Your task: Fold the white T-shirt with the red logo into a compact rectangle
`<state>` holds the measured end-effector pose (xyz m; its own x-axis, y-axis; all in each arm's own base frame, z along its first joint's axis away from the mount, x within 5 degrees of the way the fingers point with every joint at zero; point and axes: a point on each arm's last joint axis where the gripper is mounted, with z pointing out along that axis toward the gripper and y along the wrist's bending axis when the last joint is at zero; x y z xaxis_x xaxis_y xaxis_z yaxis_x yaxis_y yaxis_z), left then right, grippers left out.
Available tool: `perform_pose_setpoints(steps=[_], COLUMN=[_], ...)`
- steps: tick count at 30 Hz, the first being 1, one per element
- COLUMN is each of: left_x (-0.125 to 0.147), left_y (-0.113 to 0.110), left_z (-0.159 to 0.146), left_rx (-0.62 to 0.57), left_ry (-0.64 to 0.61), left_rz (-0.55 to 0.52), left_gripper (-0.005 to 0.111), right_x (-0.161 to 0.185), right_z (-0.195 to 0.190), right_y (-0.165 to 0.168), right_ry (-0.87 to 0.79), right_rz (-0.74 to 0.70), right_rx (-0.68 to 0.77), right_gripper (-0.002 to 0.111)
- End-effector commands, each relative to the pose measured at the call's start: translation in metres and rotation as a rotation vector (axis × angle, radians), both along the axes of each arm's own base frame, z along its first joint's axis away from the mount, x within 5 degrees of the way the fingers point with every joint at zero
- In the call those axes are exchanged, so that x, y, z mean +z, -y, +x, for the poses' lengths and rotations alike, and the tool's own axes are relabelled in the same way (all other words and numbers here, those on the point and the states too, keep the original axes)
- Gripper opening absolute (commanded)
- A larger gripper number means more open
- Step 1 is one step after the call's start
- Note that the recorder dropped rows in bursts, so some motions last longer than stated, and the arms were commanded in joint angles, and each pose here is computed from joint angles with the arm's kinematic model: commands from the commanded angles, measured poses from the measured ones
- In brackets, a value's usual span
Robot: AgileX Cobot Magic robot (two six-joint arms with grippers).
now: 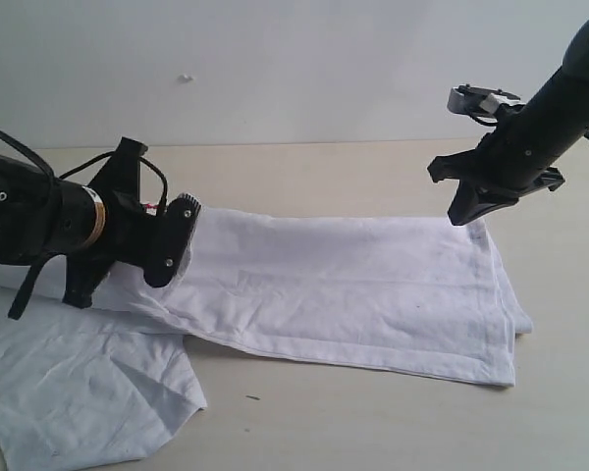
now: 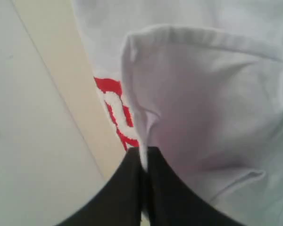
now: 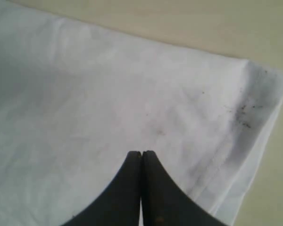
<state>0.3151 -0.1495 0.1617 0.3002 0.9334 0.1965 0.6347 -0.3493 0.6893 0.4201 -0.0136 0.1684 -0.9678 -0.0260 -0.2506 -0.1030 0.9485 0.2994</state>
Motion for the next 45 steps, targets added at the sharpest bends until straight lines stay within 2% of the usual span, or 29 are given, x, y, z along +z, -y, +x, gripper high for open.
perform_pose_setpoints(steps=[1, 5, 8, 13, 17, 24, 30, 32, 33, 35, 37, 38, 40, 45], left_x=[0.014, 0.026, 0.028, 0.028, 0.035, 0.047, 0.048, 0.048, 0.047, 0.042, 0.037, 0.036, 0.033, 0.024], left_y=[0.004, 0.008, 0.010, 0.010, 0.006, 0.004, 0.004, 0.002, 0.001, -0.001, -0.002, -0.002, -0.002, 0.004], left_z=[0.014, 0.023, 0.024, 0.024, 0.029, 0.037, 0.037, 0.037, 0.037, 0.033, 0.029, 0.027, 0.025, 0.013], left_rx=[0.120, 0.217, 0.227, 0.244, 0.278, 0.409, 0.427, 0.465, 0.522, 0.707, 0.848, 0.882, 0.904, 0.969], left_ry=[0.019, 0.042, 0.041, 0.035, 0.087, 0.142, 0.144, 0.144, 0.133, 0.068, 0.004, -0.017, -0.054, -0.236], left_rz=[-0.186, -0.313, -0.343, -0.364, -0.340, -0.438, -0.459, -0.477, -0.521, -0.670, -0.759, -0.767, -0.760, -0.775], left_gripper=[0.024, 0.049, 0.061, 0.062, 0.062, 0.062, 0.062, 0.062, 0.059, 0.044, 0.021, 0.004, 0.000, 0.000], right_x=[0.005, 0.005, 0.005, 0.005, 0.006, 0.006, 0.006, 0.006, 0.006, 0.006, 0.006, 0.006, 0.006, 0.005], right_z=[0.000, 0.000, 0.001, 0.001, 0.002, 0.002, 0.002, 0.002, 0.002, 0.002, 0.002, 0.002, 0.002, 0.001], right_y=[0.000, 0.000, 0.000, 0.000, 0.001, 0.001, 0.001, 0.001, 0.001, 0.001, 0.001, 0.001, 0.001, 0.002], right_ry=[0.026, 0.027, 0.031, 0.038, 0.042, 0.042, 0.042, 0.042, 0.042, 0.042, 0.042, 0.044, 0.044, 0.040], right_rz=[-0.006, -0.007, -0.008, -0.010, -0.011, -0.011, -0.011, -0.011, -0.011, -0.011, -0.011, -0.012, -0.012, -0.032], right_rx=[0.005, 0.004, 0.002, -0.001, -0.002, -0.002, -0.002, -0.002, -0.002, -0.002, -0.002, -0.003, -0.003, 0.009], right_gripper=[0.000, 0.000, 0.000, 0.000, 0.000, 0.000, 0.000, 0.000, 0.000, 0.000, 0.000, 0.000, 0.000, 0.000])
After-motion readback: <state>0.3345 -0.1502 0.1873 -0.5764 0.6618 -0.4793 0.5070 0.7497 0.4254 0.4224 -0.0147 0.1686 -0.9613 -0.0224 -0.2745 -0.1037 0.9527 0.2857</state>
